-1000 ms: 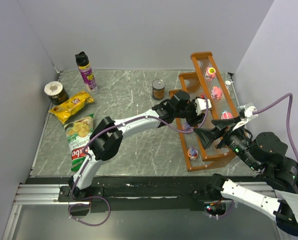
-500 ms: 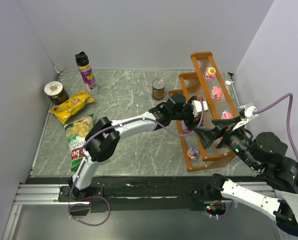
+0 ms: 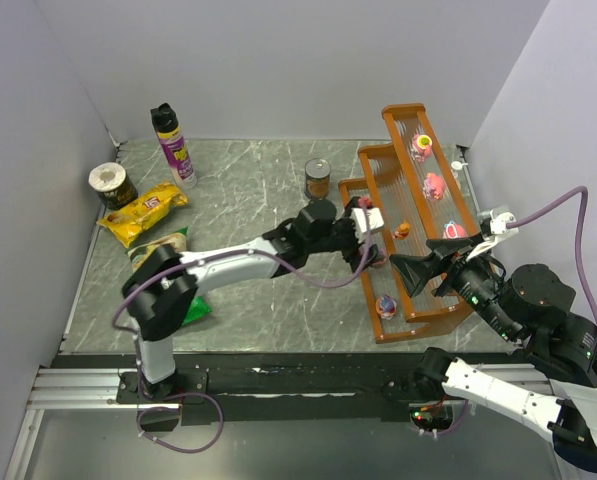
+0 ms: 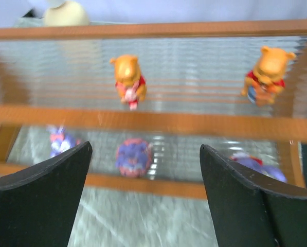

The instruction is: Place and organize the plastic toys onto the shelf

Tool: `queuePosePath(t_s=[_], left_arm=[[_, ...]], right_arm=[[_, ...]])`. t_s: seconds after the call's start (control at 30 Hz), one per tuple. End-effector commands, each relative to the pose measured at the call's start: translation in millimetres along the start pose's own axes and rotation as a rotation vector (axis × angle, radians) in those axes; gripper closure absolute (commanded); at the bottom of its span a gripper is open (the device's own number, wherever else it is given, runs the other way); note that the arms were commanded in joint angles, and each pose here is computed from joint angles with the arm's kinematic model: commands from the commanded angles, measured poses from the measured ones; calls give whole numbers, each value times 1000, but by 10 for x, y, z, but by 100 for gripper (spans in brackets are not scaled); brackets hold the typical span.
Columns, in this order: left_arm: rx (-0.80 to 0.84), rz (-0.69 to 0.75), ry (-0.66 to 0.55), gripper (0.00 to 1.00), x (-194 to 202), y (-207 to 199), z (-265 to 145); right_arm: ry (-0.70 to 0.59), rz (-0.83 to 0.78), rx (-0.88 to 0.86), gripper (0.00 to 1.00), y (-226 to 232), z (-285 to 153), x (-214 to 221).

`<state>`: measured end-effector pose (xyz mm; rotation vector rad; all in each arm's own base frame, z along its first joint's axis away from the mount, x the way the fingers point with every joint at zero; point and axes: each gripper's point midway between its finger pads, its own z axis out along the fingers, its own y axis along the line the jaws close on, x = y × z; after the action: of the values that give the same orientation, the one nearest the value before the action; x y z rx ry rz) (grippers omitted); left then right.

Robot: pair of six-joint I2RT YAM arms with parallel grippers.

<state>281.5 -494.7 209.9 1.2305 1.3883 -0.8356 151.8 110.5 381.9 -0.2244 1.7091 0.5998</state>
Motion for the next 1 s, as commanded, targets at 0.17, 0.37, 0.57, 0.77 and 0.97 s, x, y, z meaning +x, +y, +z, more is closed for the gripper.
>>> queuePosePath(t_s=[0.17,0.37,0.57,0.77,0.97], left_arm=[[-408,-261,-122,3,-253,373,-911],[-904,-497,-22,1,586,726,-1656],[-1180,-634,97,1,1346,759,-2293],[-1487,-798,95,3,1830,758,-2986],[-1501,-885,86,1,2035,770,-3177]], right_arm=[[-16,24,9,0,21,44,-58],[6,13,-3,0,72,145,18],[20,8,-5,0,95,210,69],[38,-1,-9,0,125,275,110],[48,-12,-17,0,157,321,126]])
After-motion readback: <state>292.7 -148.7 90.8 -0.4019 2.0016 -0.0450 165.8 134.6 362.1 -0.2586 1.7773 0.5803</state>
